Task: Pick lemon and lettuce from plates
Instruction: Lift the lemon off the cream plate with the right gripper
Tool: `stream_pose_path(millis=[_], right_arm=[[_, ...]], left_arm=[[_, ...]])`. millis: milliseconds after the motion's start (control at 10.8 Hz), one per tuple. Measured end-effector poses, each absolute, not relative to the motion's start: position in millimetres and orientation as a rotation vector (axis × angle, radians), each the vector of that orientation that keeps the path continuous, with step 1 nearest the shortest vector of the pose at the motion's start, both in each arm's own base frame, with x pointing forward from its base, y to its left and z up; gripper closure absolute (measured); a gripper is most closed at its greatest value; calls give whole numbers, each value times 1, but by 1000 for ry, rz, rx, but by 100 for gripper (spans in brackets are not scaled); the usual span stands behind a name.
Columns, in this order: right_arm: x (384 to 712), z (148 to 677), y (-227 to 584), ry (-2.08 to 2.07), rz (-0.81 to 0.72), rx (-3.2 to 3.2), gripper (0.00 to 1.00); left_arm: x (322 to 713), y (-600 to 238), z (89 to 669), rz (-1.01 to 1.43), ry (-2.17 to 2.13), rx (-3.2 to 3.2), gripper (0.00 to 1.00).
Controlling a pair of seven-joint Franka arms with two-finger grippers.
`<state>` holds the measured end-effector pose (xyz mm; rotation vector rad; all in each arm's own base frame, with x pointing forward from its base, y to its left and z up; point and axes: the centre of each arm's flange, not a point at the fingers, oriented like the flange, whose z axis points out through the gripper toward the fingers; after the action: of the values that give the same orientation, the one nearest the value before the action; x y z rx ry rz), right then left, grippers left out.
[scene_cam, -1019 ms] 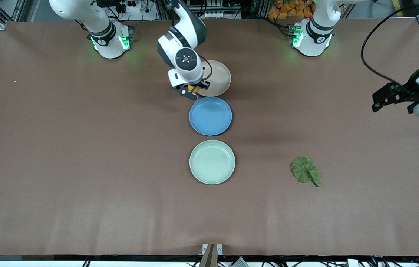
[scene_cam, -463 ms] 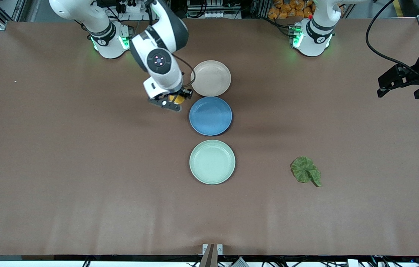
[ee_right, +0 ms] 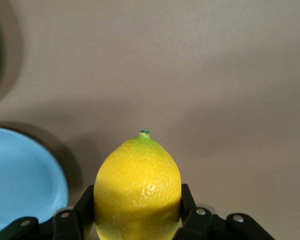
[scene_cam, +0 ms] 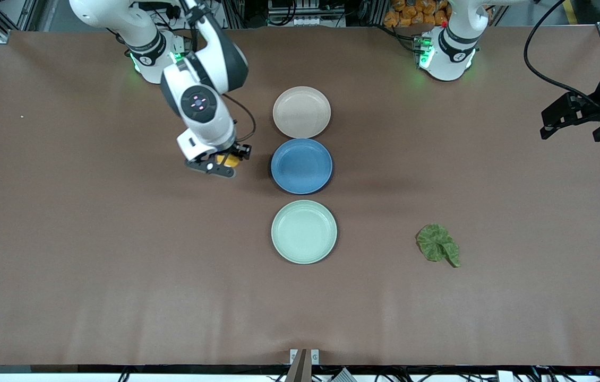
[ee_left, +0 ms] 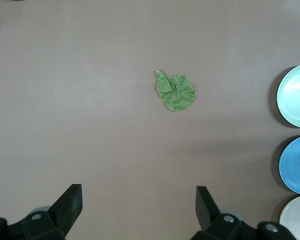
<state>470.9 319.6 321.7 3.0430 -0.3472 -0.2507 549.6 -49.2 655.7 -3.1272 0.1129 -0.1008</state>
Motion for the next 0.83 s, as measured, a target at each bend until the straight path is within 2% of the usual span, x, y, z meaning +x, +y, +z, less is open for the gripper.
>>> stream_pose_path(millis=[463, 833], right_arm=[[501, 296, 243, -110, -215, 3103, 30], [538, 289, 138, 94, -147, 3140, 30]], left_arm=[[550, -50, 652, -87, 114, -3127, 0], [550, -54, 650, -82, 127, -3127, 0]])
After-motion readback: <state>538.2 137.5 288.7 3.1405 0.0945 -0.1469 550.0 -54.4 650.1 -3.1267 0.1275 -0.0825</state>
